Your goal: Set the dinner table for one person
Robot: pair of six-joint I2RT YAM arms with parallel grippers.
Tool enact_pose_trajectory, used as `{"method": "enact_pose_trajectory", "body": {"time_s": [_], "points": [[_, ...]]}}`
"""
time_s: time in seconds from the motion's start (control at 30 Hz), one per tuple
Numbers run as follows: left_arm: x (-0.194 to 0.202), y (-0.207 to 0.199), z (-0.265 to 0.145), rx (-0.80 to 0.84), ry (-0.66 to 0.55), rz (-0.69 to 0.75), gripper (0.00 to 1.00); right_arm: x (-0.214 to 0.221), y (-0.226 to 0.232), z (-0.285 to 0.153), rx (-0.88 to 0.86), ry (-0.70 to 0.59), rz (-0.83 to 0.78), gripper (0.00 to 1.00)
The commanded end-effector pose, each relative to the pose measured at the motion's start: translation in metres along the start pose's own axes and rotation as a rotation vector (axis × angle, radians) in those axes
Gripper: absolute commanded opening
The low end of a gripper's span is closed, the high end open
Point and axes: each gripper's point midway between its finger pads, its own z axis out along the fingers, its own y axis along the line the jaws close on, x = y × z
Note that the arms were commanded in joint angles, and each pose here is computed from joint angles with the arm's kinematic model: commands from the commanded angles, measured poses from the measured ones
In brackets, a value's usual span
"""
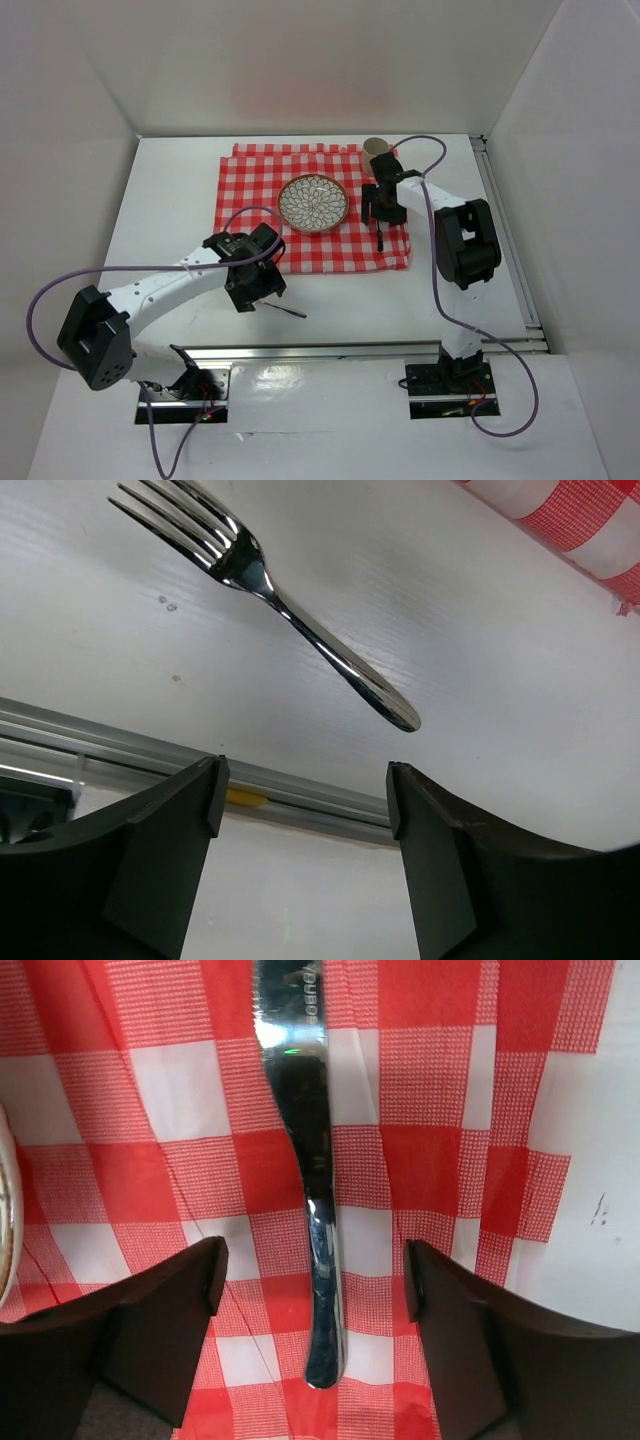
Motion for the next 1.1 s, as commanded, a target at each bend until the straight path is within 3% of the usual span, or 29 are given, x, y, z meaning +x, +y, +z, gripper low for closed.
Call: {"method": "enact_pose_trajectory", "body": {"time_s": [0.0, 0.03, 0.1, 0.3, 0.5, 0.73, 1.0, 1.03, 1.07], "points": [[0.008, -0.004, 0.002, -0.020, 0.038, -0.093, 0.83, -0.029, 0.012, -0.030, 0.000, -0.103, -0.017, 0.84], [0.009, -0.003, 0.006, -0.038, 0.042, -0.104, 0.90, -0.035, 0.013, -0.040, -0.009, -0.127, -0.005, 0.85], [0.006, -0.002, 0.013, -0.071, 0.021, -0.158, 0.93, -0.040, 0.014, -0.054, -0.017, -0.147, 0.007, 0.85], [0.002, -0.008, 0.034, -0.142, 0.016, -0.265, 0.66, -0.035, 0.025, -0.100, -0.079, -0.204, 0.012, 0.86], [-0.003, -0.015, 0.045, -0.142, -0.014, -0.327, 0.64, -0.023, 0.031, -0.134, -0.111, -0.234, -0.001, 0.86], [0.013, -0.013, 0.071, -0.180, 0.054, -0.345, 0.63, -0.016, 0.032, -0.149, -0.134, -0.246, -0.008, 0.86], [0.024, -0.005, 0.091, -0.191, 0.107, -0.401, 0.47, -0.002, 0.026, -0.144, -0.121, -0.213, -0.013, 0.86], [0.026, 0.000, 0.093, -0.204, 0.109, -0.399, 0.41, -0.002, 0.026, -0.144, -0.121, -0.213, -0.013, 0.86], [0.029, 0.001, 0.091, -0.199, 0.124, -0.401, 0.27, -0.002, 0.026, -0.144, -0.121, -0.213, -0.013, 0.86]]}}
